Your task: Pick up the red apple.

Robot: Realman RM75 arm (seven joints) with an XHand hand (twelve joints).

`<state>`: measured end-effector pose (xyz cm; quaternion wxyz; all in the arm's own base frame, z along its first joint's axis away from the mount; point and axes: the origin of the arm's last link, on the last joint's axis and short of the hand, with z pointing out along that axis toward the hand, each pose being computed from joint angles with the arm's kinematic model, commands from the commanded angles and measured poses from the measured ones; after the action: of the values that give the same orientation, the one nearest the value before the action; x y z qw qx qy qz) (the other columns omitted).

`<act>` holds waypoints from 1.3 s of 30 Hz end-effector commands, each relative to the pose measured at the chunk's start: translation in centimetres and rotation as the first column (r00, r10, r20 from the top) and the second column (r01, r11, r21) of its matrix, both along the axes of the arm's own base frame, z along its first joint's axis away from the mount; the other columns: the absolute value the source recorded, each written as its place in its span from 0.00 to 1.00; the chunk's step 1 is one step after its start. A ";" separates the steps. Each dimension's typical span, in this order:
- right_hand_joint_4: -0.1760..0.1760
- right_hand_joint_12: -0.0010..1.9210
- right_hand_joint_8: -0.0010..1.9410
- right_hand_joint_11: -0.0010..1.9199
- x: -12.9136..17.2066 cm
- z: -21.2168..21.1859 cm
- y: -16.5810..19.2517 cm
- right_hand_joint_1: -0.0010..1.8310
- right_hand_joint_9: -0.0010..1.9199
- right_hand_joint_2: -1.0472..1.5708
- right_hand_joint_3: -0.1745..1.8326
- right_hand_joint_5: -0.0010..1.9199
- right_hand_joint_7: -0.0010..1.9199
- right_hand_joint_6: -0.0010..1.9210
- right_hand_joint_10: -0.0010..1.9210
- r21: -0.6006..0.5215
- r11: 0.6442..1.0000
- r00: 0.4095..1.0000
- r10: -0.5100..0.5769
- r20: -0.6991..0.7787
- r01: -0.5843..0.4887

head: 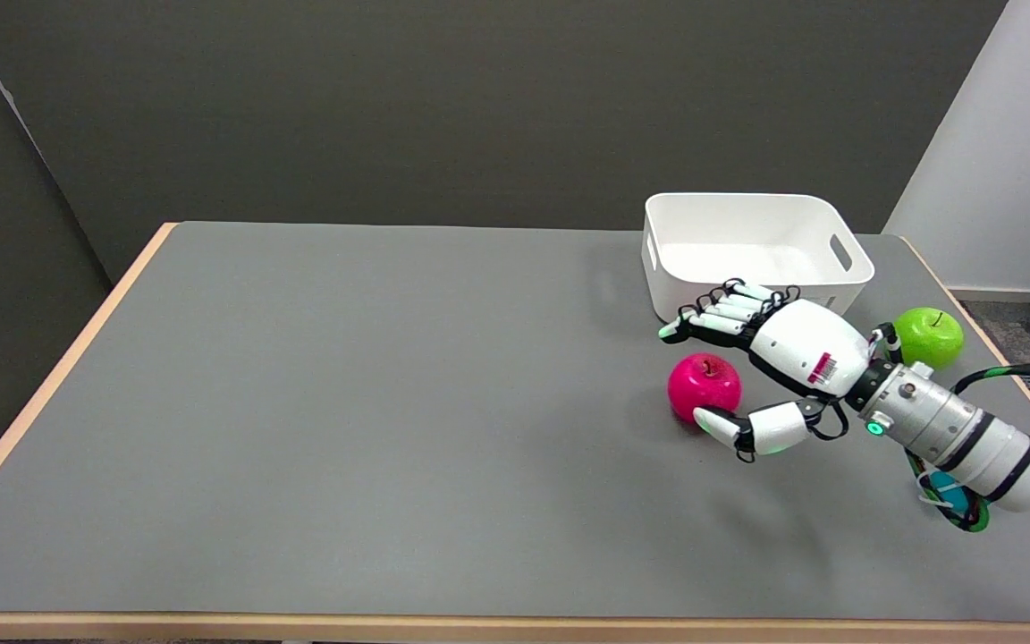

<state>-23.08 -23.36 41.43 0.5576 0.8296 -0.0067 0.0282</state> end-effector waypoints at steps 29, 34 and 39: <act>0.87 0.64 0.22 0.09 -6.5 2.1 -3.1 0.22 0.16 0.65 0.55 0.15 0.20 0.31 0.39 -0.084 0.986 0.983 -0.135 0.125 0.146; 0.87 0.62 0.24 0.10 -6.6 2.9 -2.1 0.30 0.17 0.65 0.59 0.16 0.20 0.34 0.38 -0.102 0.984 0.983 -0.133 0.128 0.146; 0.90 0.63 0.26 0.11 -6.9 3.0 -1.8 0.35 0.18 0.66 0.58 0.19 0.21 0.39 0.39 -0.101 0.984 0.982 -0.133 0.131 0.147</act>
<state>-29.17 -26.23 43.34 0.5922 0.8002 -0.0861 0.0395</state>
